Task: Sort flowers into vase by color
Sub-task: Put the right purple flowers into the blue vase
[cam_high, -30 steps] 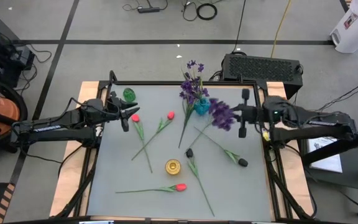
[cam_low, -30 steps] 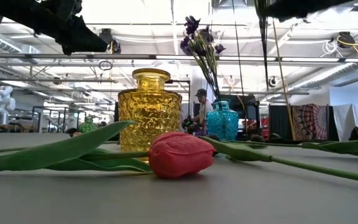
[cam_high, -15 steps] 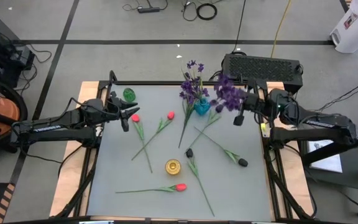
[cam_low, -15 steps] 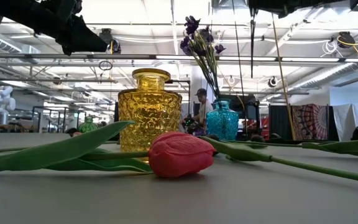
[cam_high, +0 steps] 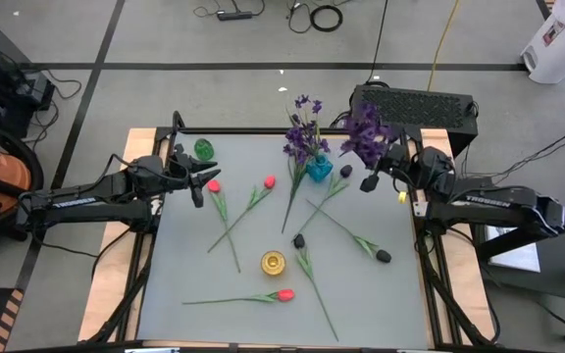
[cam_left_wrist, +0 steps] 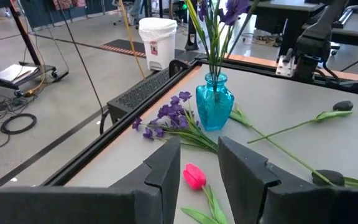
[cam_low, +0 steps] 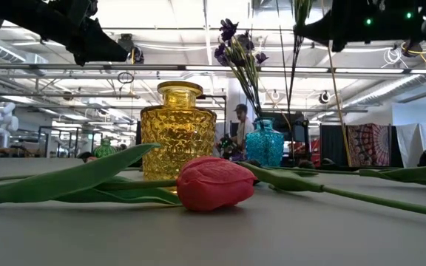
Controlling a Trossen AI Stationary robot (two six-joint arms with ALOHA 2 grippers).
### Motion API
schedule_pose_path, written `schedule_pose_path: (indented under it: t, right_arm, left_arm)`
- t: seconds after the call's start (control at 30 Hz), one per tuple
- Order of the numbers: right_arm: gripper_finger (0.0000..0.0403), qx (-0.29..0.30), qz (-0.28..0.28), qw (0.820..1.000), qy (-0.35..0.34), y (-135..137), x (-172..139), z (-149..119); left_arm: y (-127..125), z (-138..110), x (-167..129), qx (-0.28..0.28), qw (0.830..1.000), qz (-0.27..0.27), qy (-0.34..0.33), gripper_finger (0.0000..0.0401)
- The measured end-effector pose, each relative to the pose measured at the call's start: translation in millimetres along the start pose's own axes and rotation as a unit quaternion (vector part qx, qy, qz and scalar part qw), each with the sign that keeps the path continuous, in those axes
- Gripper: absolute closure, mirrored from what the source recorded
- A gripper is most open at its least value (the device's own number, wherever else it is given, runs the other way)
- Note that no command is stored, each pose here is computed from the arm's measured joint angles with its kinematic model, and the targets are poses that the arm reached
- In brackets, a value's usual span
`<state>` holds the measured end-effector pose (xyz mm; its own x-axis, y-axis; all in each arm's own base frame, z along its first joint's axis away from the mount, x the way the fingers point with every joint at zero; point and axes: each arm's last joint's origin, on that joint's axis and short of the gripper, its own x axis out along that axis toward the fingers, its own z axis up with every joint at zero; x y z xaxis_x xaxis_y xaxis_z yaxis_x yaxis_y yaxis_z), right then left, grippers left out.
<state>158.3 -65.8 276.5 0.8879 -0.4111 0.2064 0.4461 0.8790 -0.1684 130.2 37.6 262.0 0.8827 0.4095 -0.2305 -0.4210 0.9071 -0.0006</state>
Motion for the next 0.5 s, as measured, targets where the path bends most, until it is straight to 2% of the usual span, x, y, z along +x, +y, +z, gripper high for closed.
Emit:
schedule_pose_path:
  t: [0.27, 0.5]
  right_arm:
    - [0.0399, 0.037, -0.011, 0.999, -0.011, 0, -8, -19]
    - [0.0399, 0.059, -0.016, 0.997, -0.052, -1, -9, -14]
  left_arm:
    - [-1, -2, 3, 0.002, 1.000, 0.000, 0.009, 0.0285]
    - [-2, -5, 11, 0.006, 0.999, 0.001, 0.031, 0.0285]
